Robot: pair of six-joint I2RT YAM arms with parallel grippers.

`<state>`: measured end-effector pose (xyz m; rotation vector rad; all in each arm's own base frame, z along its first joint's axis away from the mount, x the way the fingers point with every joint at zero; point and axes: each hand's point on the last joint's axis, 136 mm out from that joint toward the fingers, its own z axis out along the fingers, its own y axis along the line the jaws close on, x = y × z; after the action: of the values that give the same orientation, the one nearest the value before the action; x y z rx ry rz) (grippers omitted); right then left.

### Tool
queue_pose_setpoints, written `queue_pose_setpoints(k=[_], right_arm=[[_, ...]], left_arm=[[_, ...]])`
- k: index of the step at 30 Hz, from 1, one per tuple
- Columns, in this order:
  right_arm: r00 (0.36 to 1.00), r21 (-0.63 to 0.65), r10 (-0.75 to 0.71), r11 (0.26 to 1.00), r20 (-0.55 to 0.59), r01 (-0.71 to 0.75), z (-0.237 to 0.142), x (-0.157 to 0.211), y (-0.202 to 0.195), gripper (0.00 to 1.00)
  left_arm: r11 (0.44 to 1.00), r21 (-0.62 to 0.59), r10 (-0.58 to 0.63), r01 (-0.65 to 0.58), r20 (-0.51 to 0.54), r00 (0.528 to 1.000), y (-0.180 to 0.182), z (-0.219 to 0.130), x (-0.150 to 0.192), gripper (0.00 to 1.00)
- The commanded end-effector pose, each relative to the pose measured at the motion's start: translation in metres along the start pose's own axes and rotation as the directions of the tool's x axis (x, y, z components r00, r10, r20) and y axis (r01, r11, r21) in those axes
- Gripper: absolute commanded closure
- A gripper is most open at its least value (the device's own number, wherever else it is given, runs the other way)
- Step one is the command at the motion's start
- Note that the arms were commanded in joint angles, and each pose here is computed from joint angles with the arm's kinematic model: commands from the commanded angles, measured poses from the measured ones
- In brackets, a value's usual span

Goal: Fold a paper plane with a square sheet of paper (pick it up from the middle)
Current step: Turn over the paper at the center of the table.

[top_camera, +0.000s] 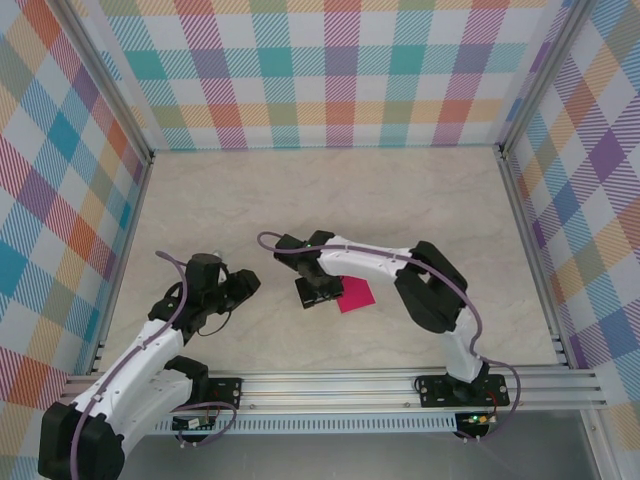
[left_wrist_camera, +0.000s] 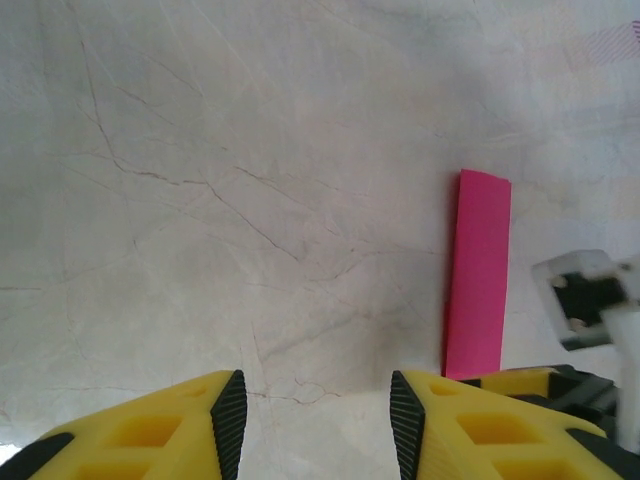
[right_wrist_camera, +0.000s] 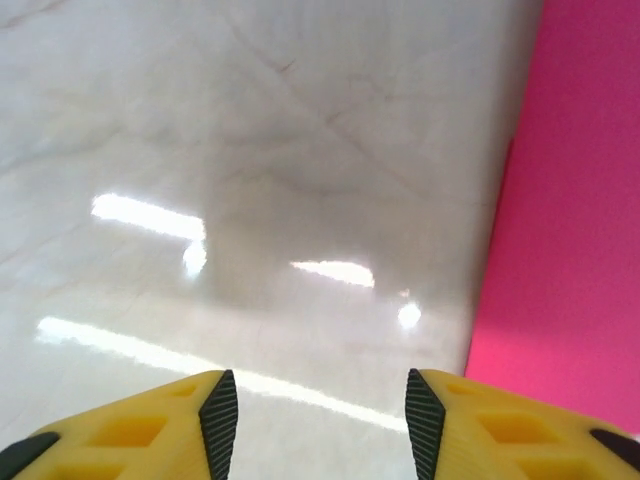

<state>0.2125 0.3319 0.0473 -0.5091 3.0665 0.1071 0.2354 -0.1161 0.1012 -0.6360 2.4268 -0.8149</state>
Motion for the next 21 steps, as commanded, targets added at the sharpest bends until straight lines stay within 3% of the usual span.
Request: queue_pose_setpoints(k=[1,6,10,16,21], right_arm=[[0.994,-0.218,0.054,0.975,0.095,-0.032,-0.046,-0.013,0.008,0.51],[0.981,-0.394,0.177,0.910,0.084,-0.130,-0.043,-0.005,-0.031,0.69],[0.975,-0.430,0.219,0.885,0.046,-0.178,-0.026,-0.004,-0.048,0.80],[0.965,-0.358,0.261,0.903,0.015,-0.239,0.007,-0.009,-0.062,0.80],[0.944,-0.388,0.329,0.866,-0.032,-0.315,0.026,-0.012,-0.055,0.79]], left_arm=[[0.999,0.046,-0.002,0.004,-0.043,0.999,-0.005,0.004,0.005,0.55],[0.997,0.081,0.012,-0.007,-0.066,0.998,-0.012,0.003,0.008,0.54],[0.991,0.134,0.026,-0.017,-0.071,0.997,-0.022,0.004,0.008,0.53],[0.990,0.137,0.033,-0.020,-0.097,0.995,-0.019,0.007,0.014,0.52],[0.989,0.146,0.032,-0.018,-0.093,0.995,-0.022,0.007,0.013,0.50]])
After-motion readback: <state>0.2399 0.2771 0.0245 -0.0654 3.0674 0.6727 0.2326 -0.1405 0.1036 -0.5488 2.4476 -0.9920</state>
